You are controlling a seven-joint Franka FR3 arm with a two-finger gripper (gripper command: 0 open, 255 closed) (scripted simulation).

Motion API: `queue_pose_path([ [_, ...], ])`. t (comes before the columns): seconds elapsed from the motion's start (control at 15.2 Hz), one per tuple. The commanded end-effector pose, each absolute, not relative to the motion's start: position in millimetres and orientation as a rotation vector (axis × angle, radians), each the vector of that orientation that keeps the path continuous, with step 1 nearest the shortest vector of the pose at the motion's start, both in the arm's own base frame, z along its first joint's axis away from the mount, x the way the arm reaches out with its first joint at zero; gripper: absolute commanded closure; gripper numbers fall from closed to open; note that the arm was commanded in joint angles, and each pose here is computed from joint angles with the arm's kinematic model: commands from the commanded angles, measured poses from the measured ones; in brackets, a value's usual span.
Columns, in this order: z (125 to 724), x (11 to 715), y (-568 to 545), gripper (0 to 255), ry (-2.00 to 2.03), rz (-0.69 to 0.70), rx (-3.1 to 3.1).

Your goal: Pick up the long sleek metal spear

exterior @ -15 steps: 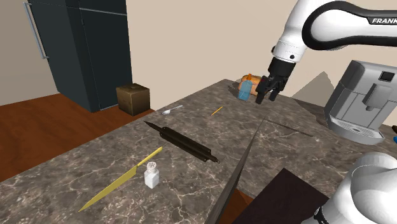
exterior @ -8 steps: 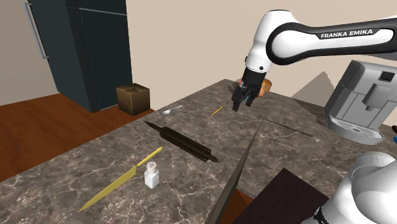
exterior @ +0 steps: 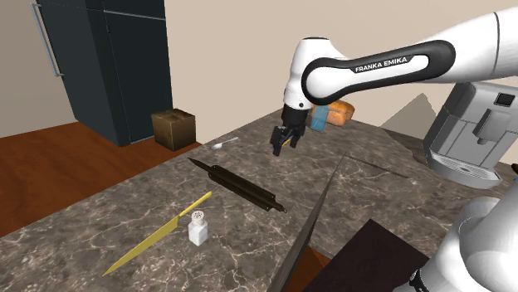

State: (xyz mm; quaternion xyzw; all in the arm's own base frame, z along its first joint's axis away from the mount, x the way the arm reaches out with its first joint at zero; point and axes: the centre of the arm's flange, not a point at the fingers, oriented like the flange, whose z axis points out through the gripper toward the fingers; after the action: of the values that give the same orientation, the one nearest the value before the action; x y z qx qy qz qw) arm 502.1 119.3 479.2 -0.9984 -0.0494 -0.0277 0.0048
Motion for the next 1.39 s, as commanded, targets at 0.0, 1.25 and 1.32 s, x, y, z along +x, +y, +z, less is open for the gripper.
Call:
queue_pose_path([
  [0.0, 464, 518, 135, 0, -0.194, -0.081, -3.128],
  [1.25, 329, 628, 249, 0, -0.465, -0.032, -3.129],
  [1.32, 324, 628, 249, 0, -0.465, -0.032, -3.129],
])
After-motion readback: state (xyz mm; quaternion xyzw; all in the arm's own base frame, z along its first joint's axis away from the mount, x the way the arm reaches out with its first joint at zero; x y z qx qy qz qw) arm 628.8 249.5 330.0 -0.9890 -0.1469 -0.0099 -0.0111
